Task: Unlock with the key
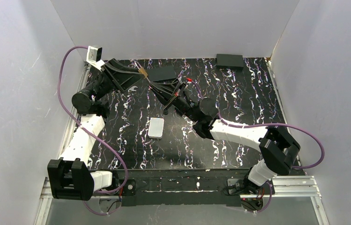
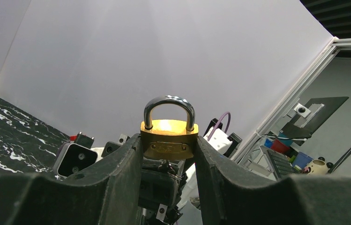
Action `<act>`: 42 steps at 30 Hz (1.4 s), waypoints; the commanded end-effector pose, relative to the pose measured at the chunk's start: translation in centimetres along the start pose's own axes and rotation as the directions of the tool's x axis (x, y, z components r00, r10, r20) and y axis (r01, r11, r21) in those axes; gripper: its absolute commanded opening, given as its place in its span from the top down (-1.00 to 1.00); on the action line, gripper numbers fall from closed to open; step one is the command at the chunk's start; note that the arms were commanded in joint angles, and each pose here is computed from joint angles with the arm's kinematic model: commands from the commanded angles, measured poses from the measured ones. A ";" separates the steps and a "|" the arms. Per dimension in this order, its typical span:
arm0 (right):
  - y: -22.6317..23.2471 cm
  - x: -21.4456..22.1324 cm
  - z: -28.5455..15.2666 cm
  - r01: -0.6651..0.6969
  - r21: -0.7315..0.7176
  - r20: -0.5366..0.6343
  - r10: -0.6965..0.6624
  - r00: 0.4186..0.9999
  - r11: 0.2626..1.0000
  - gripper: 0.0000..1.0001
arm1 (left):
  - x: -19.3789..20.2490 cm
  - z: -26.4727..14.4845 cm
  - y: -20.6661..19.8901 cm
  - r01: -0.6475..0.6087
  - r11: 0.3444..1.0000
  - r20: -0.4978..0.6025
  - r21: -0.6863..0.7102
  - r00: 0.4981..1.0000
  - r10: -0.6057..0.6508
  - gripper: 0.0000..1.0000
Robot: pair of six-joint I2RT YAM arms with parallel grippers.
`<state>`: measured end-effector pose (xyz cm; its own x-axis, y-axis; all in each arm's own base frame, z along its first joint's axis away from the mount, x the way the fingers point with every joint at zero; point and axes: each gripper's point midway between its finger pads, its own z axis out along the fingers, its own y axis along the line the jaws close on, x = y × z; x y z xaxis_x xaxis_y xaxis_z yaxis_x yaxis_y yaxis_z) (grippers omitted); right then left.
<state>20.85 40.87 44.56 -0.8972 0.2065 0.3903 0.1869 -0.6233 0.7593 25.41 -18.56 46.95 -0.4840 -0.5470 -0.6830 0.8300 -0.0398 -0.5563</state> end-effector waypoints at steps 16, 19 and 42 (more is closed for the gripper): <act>3.3 2.0 1.0 -0.062 -0.081 -0.081 0.055 0.995 0.995 0.97 | 0.1 -0.2 -1.3 -0.071 0.997 0.003 0.032 0.998 0.071 1.00; 3.1 2.0 1.2 -0.061 -0.078 -0.083 0.055 0.995 0.995 0.97 | 0.1 -0.2 -1.1 -0.069 0.997 0.004 0.031 0.998 0.069 1.00; 2.9 2.0 1.1 -0.081 -0.038 -0.078 0.078 0.994 0.996 0.97 | 1.9 -0.7 -0.6 -0.048 0.999 -0.110 0.027 0.993 0.051 1.00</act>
<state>21.27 41.96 44.59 -0.9078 0.1885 0.3748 0.1907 -0.6103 0.7689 25.78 -18.07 46.26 -0.4525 -0.5439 -0.7067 0.8429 -0.0022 -0.5380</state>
